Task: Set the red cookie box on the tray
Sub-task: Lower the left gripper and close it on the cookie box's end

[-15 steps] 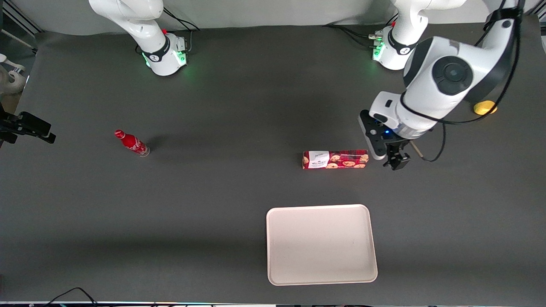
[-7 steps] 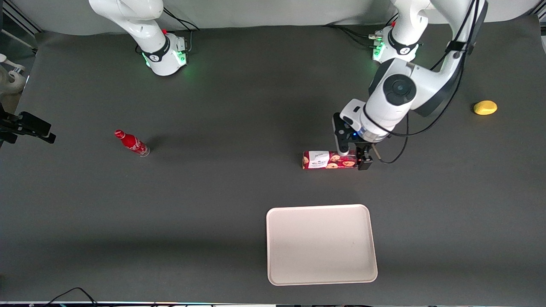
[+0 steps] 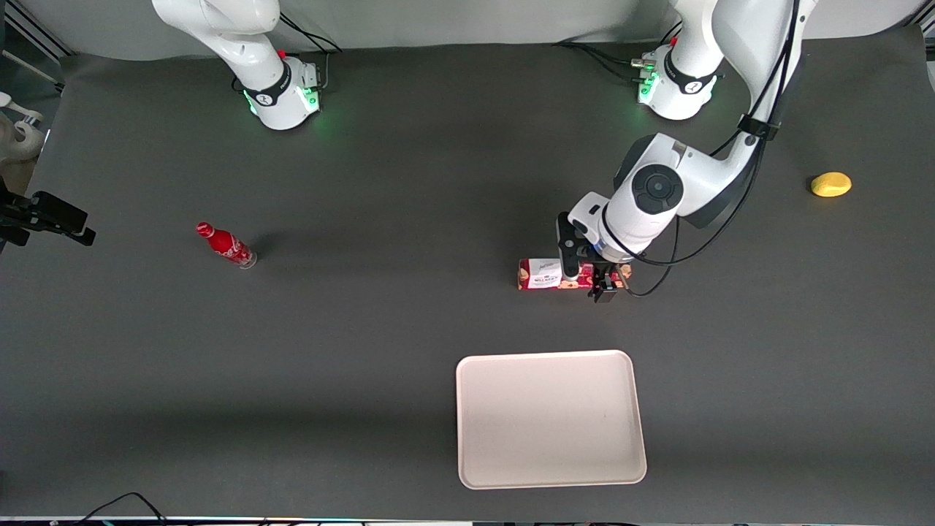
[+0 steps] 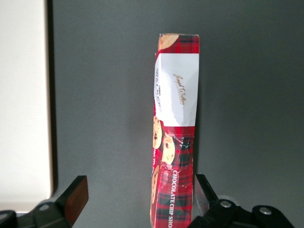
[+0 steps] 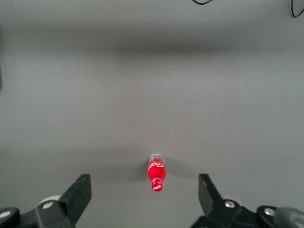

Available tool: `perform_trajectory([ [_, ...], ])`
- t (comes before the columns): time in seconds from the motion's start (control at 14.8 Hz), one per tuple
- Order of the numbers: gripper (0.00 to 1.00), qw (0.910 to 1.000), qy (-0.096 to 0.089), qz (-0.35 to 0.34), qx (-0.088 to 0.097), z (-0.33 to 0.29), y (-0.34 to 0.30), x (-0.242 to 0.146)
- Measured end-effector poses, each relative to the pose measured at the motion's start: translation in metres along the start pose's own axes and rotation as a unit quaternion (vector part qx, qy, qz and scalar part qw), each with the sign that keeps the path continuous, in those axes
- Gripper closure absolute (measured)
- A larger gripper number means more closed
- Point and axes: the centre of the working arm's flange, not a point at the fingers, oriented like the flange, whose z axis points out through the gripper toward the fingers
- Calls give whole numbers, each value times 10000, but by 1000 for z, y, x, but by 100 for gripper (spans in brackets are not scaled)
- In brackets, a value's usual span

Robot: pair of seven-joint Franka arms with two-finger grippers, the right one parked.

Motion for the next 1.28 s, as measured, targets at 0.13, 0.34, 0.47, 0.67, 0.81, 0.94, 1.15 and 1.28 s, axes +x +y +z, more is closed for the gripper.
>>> perform_trajectory([
  [0.13, 0, 10000, -8, 11, -52, 5, 2, 2],
  [0.34, 0, 9999, -13, 52, -132, 14, 8, 9],
  [0.47, 0, 9998, 21, 91, -202, 24, 13, 16],
  [0.67, 0, 9995, 46, 103, -303, 41, 20, 25],
  [0.81, 0, 9993, 17, 117, -342, 48, 23, 27],
  [0.94, 0, 9993, -38, 179, -317, 50, 23, 26],
  [1.15, 0, 9992, -103, 264, -276, 53, 23, 24],
  [1.28, 0, 9992, -107, 282, -274, 59, 22, 23],
])
